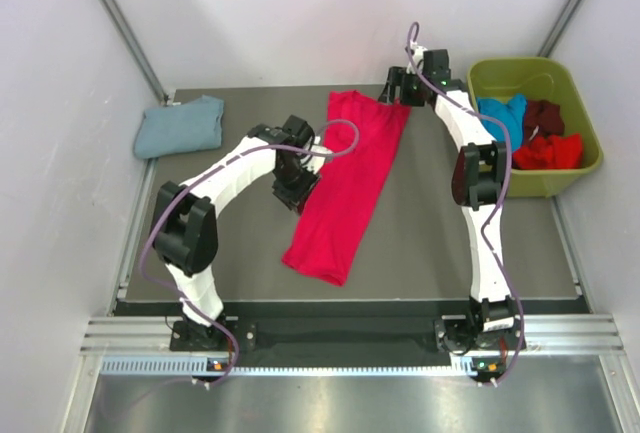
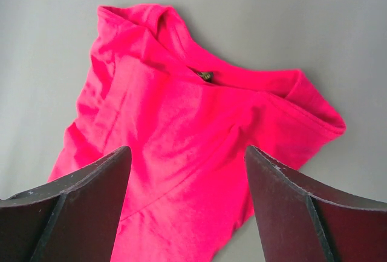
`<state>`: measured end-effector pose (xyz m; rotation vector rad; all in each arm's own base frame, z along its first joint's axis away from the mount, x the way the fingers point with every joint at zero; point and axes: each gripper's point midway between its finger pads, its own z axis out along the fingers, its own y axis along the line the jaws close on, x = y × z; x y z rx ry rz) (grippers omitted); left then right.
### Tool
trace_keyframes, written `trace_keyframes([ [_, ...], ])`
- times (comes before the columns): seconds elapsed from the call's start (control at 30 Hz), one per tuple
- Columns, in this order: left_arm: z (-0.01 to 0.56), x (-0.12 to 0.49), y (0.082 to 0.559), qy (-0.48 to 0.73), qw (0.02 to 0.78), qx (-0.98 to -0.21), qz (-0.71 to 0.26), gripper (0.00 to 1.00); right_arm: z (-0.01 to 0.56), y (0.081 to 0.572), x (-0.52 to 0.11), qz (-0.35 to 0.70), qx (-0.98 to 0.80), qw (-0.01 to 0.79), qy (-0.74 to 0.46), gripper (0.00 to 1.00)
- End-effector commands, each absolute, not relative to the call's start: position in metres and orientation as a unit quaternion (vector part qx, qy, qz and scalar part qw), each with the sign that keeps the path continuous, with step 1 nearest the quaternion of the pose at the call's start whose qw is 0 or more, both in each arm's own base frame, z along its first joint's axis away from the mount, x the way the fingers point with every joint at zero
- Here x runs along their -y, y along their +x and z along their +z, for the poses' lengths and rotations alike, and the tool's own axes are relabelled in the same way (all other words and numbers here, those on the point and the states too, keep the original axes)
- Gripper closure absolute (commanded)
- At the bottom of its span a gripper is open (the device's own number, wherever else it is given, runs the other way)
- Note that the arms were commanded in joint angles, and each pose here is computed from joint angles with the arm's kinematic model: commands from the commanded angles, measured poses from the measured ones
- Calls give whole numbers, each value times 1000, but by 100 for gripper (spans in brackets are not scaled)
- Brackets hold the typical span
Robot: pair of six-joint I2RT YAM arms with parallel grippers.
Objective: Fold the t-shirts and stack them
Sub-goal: Fold the tshirt
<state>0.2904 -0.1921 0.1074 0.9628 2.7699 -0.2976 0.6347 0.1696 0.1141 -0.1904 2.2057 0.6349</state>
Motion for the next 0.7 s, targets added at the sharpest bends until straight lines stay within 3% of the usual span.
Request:
trace_keyframes([
  [0.0, 95, 204, 266, 337, 39, -929, -150, 65, 120, 635, -162, 242, -873, 415, -81, 23],
  [0.03, 93, 204, 261, 338, 30, -928, -153, 72, 117, 635, -163, 243, -874, 412, -81, 23],
  [0.2, 82, 206, 231, 367, -28, -917, -152, 92, 96, 632, -165, 244, -883, 394, -79, 23],
  [0.47, 51, 213, 201, 391, -105, -902, -151, 100, 72, 632, -166, 237, -891, 380, -78, 23],
  [0.67, 29, 232, 195, 399, -137, -893, -157, 100, 56, 629, -168, 240, -896, 366, -72, 23],
])
